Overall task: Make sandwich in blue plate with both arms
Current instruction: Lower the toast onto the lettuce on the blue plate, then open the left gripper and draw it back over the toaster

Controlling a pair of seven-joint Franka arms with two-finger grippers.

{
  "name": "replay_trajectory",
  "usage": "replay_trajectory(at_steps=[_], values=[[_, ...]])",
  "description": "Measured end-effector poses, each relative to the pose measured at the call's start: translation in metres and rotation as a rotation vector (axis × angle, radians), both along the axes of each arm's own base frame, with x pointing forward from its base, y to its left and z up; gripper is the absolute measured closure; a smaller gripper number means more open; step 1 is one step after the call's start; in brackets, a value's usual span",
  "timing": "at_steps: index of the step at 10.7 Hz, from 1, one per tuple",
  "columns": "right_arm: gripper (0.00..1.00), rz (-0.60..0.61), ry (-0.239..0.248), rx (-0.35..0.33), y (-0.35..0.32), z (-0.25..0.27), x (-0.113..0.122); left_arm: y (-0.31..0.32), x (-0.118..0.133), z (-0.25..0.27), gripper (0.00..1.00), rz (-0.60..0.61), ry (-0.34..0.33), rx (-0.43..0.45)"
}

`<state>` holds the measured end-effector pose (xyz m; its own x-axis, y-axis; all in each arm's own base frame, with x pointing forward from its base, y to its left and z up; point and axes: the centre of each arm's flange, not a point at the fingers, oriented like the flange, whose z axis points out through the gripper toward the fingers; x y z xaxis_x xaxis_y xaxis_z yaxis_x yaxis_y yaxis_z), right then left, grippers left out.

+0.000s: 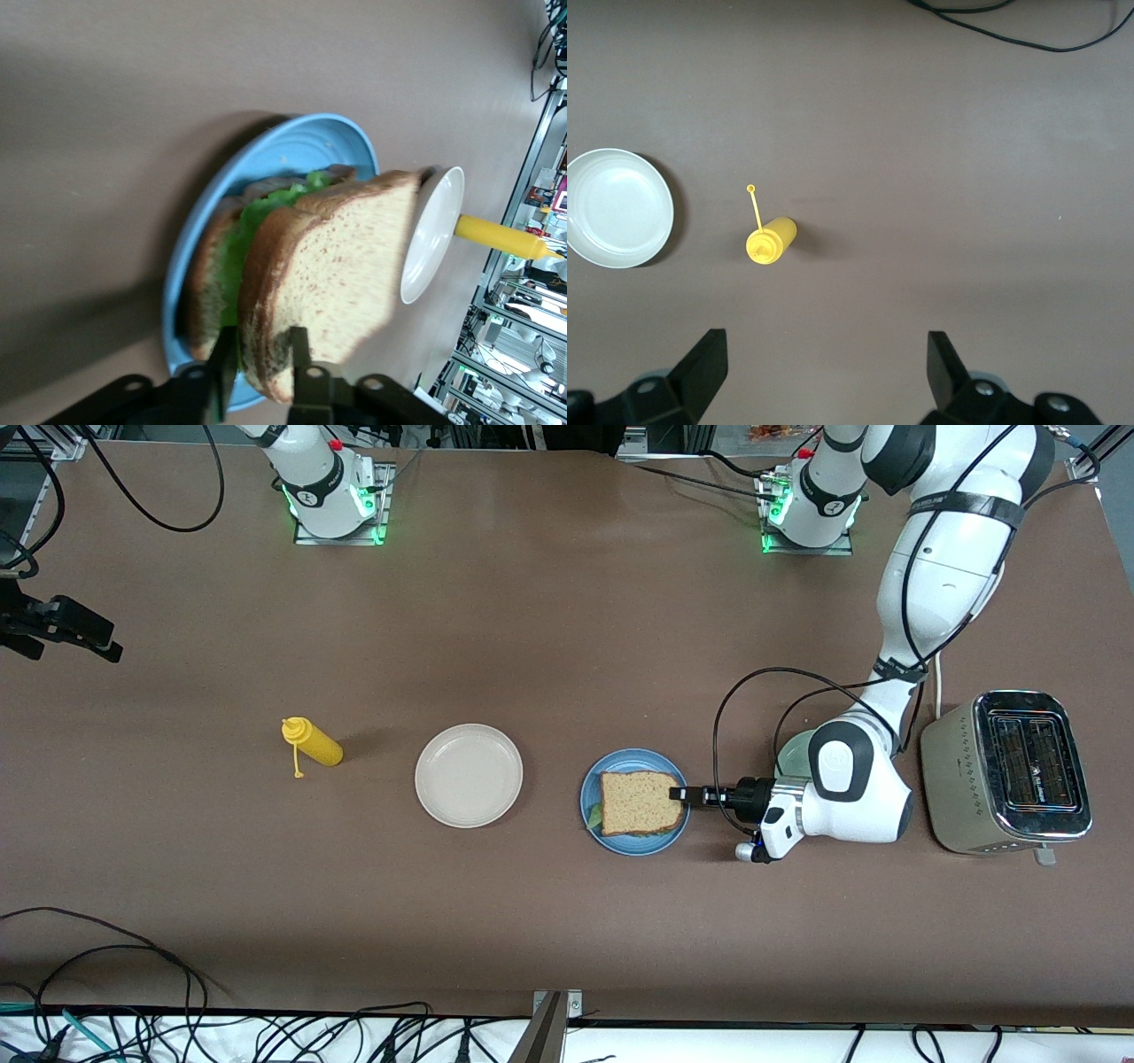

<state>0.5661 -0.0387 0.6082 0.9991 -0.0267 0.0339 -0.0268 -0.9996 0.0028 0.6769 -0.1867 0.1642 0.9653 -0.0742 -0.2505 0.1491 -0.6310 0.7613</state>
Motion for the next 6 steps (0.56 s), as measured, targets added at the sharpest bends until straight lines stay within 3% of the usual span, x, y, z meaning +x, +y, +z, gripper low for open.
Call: replay_trajectory(at_steps=[5, 6], values=[[0.0, -0.001, 0.0, 0.0, -0.0005, 0.0001, 0.0, 0.0061, 0.0063, -0.0039, 0.09, 0.005, -0.068, 0.013], [0.0, -0.002, 0.0, 0.0, -0.001, 0.0001, -0.0001, 0.0117, 0.0105, 0.0012, 0.0, 0.013, -0.081, 0.018]])
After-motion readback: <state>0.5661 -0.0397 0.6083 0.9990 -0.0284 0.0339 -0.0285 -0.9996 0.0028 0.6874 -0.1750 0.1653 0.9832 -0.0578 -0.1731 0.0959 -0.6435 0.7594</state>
